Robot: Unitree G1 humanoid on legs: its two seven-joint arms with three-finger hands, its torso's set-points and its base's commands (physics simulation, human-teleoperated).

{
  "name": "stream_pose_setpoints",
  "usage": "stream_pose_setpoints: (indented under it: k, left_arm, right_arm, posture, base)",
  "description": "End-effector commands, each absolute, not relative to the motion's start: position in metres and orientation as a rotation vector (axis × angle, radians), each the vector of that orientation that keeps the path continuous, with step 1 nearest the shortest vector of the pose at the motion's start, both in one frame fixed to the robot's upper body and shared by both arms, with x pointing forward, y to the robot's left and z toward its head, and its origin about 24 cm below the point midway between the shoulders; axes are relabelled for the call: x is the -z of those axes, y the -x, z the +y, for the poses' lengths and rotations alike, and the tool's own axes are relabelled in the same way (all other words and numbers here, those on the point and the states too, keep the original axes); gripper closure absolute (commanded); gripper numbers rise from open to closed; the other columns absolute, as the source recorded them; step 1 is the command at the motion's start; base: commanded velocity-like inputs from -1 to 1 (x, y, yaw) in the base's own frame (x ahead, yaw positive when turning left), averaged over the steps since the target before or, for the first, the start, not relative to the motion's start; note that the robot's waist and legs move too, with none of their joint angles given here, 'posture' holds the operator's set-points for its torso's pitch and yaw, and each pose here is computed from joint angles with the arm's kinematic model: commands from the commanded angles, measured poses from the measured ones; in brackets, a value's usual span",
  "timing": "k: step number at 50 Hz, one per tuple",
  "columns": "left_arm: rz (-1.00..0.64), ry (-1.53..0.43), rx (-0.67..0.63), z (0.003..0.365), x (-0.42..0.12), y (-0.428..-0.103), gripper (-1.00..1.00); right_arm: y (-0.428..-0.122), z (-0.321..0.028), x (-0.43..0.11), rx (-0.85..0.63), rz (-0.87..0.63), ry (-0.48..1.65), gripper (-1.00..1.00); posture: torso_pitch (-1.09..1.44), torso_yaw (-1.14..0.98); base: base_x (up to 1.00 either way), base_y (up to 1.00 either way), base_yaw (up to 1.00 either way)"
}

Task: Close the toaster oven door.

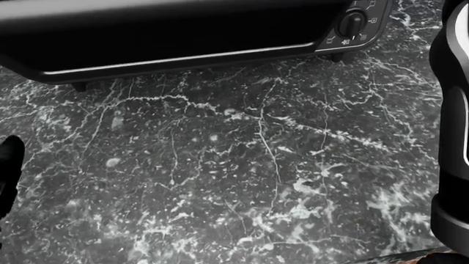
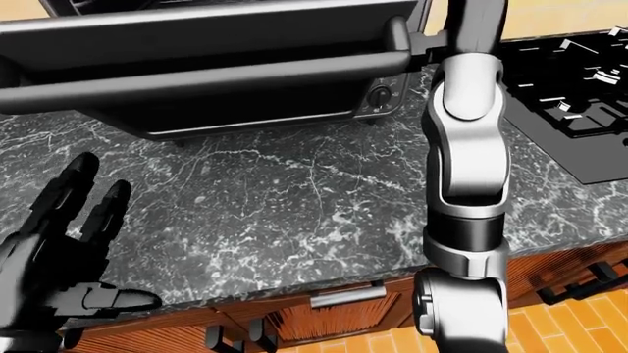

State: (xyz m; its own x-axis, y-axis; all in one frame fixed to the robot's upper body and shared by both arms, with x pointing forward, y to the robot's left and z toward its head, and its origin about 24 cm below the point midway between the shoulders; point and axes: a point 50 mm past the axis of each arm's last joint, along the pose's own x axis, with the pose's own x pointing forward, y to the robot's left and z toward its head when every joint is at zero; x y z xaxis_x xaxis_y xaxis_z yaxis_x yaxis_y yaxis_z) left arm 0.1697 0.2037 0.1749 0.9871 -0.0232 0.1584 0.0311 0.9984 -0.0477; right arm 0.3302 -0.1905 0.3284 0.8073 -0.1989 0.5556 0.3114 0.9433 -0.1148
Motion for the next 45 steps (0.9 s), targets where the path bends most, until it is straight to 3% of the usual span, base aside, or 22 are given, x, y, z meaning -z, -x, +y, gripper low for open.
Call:
stream_pose_setpoints:
  k: [1, 45]
  left_arm:
    - [-0.229, 0.007, 0.037, 0.201, -0.185, -0.167, -1.0]
    - [-0.334, -0.114, 0.13, 0.182, -0.221, -0.182, -1.0]
  right_arm:
    - [-0.302, -0.192, -0.37, 0.317, -0.808, 0.161, -1.0]
    - [-0.302, -0.192, -0.369, 0.32, -0.808, 0.153, -1.0]
  posture:
    - [0.0, 0.0]
    - [0.0, 0.0]
  base:
    - [0.0, 0.0, 0.0]
    - [0.0, 0.0, 0.0]
